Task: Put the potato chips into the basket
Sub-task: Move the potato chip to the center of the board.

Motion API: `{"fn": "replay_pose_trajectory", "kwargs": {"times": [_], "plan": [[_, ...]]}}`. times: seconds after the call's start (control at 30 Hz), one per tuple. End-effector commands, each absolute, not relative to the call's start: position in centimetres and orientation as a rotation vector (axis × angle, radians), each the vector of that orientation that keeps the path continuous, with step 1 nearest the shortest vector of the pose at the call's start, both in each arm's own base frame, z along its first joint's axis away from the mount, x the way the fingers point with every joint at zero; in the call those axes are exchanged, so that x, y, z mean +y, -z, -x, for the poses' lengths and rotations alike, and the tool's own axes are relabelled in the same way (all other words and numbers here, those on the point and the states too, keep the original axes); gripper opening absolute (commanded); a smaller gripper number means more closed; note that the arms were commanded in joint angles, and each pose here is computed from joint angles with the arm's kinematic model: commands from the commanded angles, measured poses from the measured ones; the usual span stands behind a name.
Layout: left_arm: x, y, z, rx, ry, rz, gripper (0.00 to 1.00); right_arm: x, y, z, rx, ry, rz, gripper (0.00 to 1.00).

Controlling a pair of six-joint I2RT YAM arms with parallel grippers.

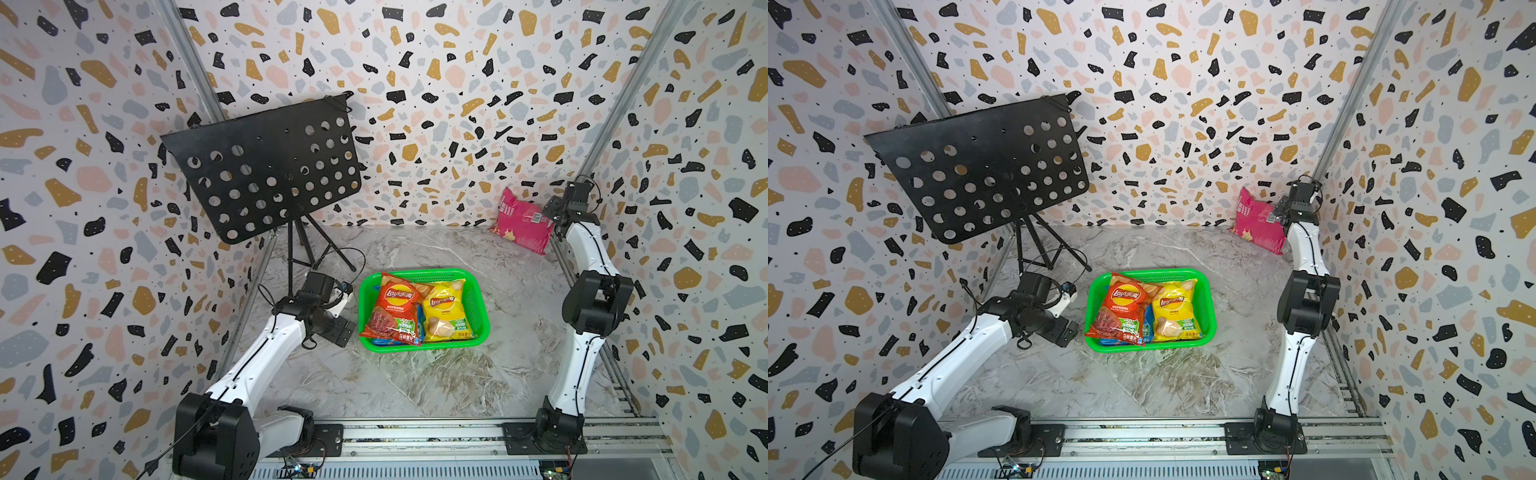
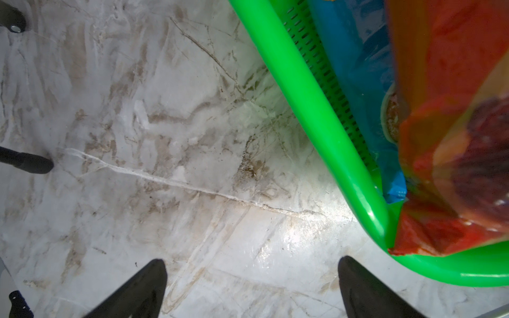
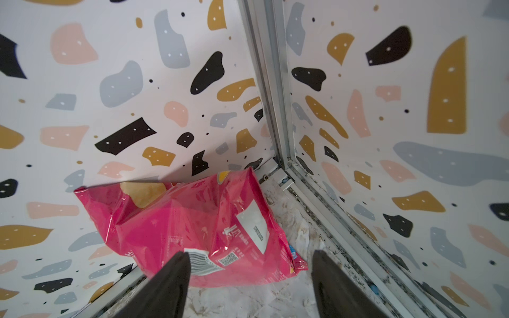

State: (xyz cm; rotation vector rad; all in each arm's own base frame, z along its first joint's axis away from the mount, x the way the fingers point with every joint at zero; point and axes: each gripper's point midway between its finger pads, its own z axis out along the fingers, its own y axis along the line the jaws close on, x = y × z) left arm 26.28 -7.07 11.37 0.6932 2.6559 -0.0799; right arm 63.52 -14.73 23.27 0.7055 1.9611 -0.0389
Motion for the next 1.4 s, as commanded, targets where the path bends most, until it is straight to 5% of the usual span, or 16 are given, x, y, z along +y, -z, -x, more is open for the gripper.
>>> {"fn": "replay_pose_trajectory", "kwargs": {"times": [0.0, 0.23, 0.37, 0.67, 0.97, 1.37], "plan": [[-7.4, -11.7, -26.4, 2.653, 0.106, -0.686, 1.00, -14.6, -22.6, -65.3, 1.936, 0.025, -0.678, 0.73], [-7.5, -11.7, -26.4, 2.653, 0.115, -0.688, 1.00, -15.9, -21.8, -66.5, 1.887, 0.108, -0.658, 0.72], [-7.5, -11.7, -26.3, 2.654, 0.121, -0.690, 1.00, -15.6, -21.8, -67.0, 1.898, 0.101, -0.620, 0.62], [-7.5, -11.8, -26.4, 2.651, 0.121, -0.689, 1.00, -13.4, -23.6, -65.1, 1.907, -0.024, -0.575, 0.00], [-7.6, -12.0, -26.4, 2.645, 0.125, -0.689, 1.00, -10.1, -26.6, -59.1, 1.840, -0.162, -0.568, 0.00], [-7.4, -12.7, -26.3, 2.613, 0.112, -0.677, 1.00, -5.3, -24.4, -46.7, 2.056, 0.130, -0.450, 0.00]]}}
